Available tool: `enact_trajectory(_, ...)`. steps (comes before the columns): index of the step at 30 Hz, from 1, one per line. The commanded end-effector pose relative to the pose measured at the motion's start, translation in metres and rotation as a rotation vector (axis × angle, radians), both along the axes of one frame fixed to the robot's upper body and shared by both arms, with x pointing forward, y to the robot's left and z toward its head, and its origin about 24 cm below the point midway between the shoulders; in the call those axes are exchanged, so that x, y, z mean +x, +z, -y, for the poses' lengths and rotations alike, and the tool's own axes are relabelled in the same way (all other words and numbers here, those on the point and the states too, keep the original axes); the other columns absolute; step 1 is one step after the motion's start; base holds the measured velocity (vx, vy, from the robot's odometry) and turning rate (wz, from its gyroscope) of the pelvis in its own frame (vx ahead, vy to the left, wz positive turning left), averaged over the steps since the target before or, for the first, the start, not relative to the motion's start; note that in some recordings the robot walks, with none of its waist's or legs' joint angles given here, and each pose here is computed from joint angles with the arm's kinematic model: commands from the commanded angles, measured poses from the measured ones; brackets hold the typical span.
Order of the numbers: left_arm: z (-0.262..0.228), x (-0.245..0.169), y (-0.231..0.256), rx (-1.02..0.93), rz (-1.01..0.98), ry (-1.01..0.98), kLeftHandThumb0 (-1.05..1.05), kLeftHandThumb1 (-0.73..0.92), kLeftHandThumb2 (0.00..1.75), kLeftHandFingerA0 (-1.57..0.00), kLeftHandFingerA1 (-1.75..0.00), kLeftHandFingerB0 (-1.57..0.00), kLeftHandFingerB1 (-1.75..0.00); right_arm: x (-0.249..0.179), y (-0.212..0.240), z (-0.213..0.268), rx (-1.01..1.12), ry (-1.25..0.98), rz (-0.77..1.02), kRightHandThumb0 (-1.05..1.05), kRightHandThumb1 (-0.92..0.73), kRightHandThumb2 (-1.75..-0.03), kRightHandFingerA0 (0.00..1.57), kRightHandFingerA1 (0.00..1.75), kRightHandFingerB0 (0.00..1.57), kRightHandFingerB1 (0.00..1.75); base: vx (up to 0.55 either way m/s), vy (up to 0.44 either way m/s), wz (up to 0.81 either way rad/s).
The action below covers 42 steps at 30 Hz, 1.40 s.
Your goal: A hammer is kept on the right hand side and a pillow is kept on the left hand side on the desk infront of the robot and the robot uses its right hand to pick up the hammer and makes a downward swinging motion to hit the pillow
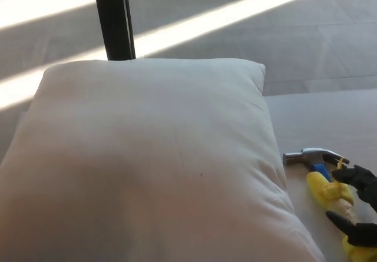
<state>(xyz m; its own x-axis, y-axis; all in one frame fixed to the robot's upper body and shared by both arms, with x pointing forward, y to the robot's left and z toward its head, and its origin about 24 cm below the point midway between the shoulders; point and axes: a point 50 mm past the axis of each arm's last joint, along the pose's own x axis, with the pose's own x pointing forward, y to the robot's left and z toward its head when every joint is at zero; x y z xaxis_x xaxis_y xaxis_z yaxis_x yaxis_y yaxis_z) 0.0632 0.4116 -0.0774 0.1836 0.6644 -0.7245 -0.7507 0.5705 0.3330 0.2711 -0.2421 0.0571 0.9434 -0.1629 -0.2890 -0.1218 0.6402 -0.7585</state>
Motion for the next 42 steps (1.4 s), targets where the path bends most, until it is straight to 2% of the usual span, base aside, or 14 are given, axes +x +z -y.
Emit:
enact_trajectory(1, 0.0, 0.001, 0.0, -0.002, 0.015, -0.008, -0.63, 0.63, 1.42, -1.39, -1.47, -0.73, -1.11, 0.0, 0.001, 0.025, -0.102, -0.106, -0.023, -0.72, -0.58, -0.89, 0.08, 0.51, 0.21, 0.45, 0.0, 0.0, 0.0)
enact_trajectory(2, 0.0, 0.001, 0.0, -0.002, 0.016, -0.007, -0.87, 0.54, 1.4, -0.93, -1.34, -0.66, -1.17, -0.001, 0.0, 0.03, -0.111, -0.127, -0.021, -0.71, -0.58, -0.89, 0.09, 0.53, 0.22, 0.45, 0.0, 0.0, 0.0)
enact_trajectory(10, 0.0, 0.004, 0.0, -0.003, 0.03, 0.002, -0.88, 0.51, 1.42, -0.9, -1.35, -0.67, -1.21, -0.007, -0.017, 0.025, -0.084, -0.125, -0.005, -0.62, -0.52, -0.82, 0.16, 0.54, 0.26, 0.44, 0.0, 0.0, 0.0)
enact_trajectory(15, 0.001, 0.002, 0.0, -0.004, 0.028, -0.005, -0.91, 0.51, 1.42, -0.9, -1.36, -0.71, -1.24, -0.008, -0.024, 0.006, -0.121, -0.037, -0.016, -0.63, -0.53, -0.83, 0.17, 0.52, 0.24, 0.44, 0.0, 0.0, 0.0)
enact_trajectory(16, 0.001, 0.002, 0.0, -0.001, 0.018, -0.013, -0.7, 0.61, 1.44, -1.38, -1.5, -0.84, -1.21, -0.008, -0.025, -0.004, -0.134, -0.004, -0.026, -0.64, -0.54, -0.83, 0.16, 0.5, 0.23, 0.43, 0.0, 0.0, 0.0)
enact_trajectory(20, 0.002, 0.0, -0.001, -0.002, 0.016, -0.007, -0.64, 0.62, 1.42, -1.39, -1.48, -0.88, -1.2, -0.006, -0.025, -0.014, -0.165, 0.017, -0.04, -0.66, -0.55, -0.83, 0.14, 0.49, 0.23, 0.43, 0.0, 0.0, 0.0)
enact_trajectory(22, 0.002, -0.001, -0.002, -0.005, 0.019, 0.006, -0.89, 0.52, 1.39, -0.81, -1.54, -0.6, -1.42, -0.006, -0.024, -0.015, -0.17, 0.019, -0.042, -0.65, -0.55, -0.83, 0.14, 0.49, 0.22, 0.43, 0.0, 0.0, 0.0)
enact_trajectory(31, 0.002, -0.004, -0.002, 0.0, 0.02, -0.002, -0.86, 0.59, 1.41, -0.93, -1.33, -0.72, -1.21, 0.004, -0.01, 0.018, -0.172, -0.073, -0.014, -0.57, -0.77, -0.62, 0.22, 0.5, 0.36, 0.34, 0.0, 0.0, 0.0)
enact_trajectory(32, 0.001, -0.003, -0.001, 0.005, 0.022, -0.003, -0.53, 0.58, 1.36, -1.39, -1.43, -0.86, -1.15, 0.007, -0.006, 0.022, -0.169, -0.084, -0.011, -0.54, -0.78, -0.62, 0.23, 0.49, 0.37, 0.34, 0.0, 0.0, 0.0)
enact_trajectory(35, 0.001, -0.003, -0.001, 0.011, 0.018, -0.023, -0.5, 0.59, 1.36, -1.37, -1.41, -0.87, -1.14, 0.011, 0.001, 0.024, -0.167, -0.081, -0.002, -0.47, -0.76, -0.62, 0.26, 0.5, 0.38, 0.35, 0.0, 0.0, 0.0)
enact_trajectory(37, 0.001, -0.002, -0.001, 0.009, 0.02, -0.022, -0.57, 0.65, 1.43, -1.35, -1.43, -0.9, -1.19, 0.013, 0.002, 0.02, -0.166, -0.066, -0.004, -0.48, -0.57, -0.94, 0.21, 0.56, 0.34, 0.53, 0.0, 0.0, 0.0)
enact_trajectory(40, 0.002, -0.003, -0.001, 0.008, 0.017, -0.029, -0.58, 0.62, 1.41, -1.34, -1.43, -0.9, -1.2, 0.016, 0.004, 0.015, -0.176, -0.043, -0.007, -0.48, -0.77, -0.62, 0.29, 0.47, 0.39, 0.34, 0.0, 0.0, 0.0)
enact_trajectory(41, 0.001, -0.003, -0.001, 0.002, 0.022, -0.03, -0.87, 0.58, 1.47, -0.89, -1.32, -0.72, -1.23, 0.018, 0.006, 0.011, -0.158, -0.034, -0.007, -0.42, -0.77, -0.61, 0.31, 0.47, 0.4, 0.34, 0.0, 0.0, 0.0)
enact_trajectory(42, 0.001, -0.003, -0.001, 0.002, 0.026, -0.023, -0.61, 0.68, 1.47, -1.35, -1.46, -0.87, -1.2, 0.021, 0.007, 0.007, -0.146, -0.029, -0.007, -0.41, -0.75, -0.61, 0.31, 0.48, 0.41, 0.35, 0.0, 0.0, 0.0)
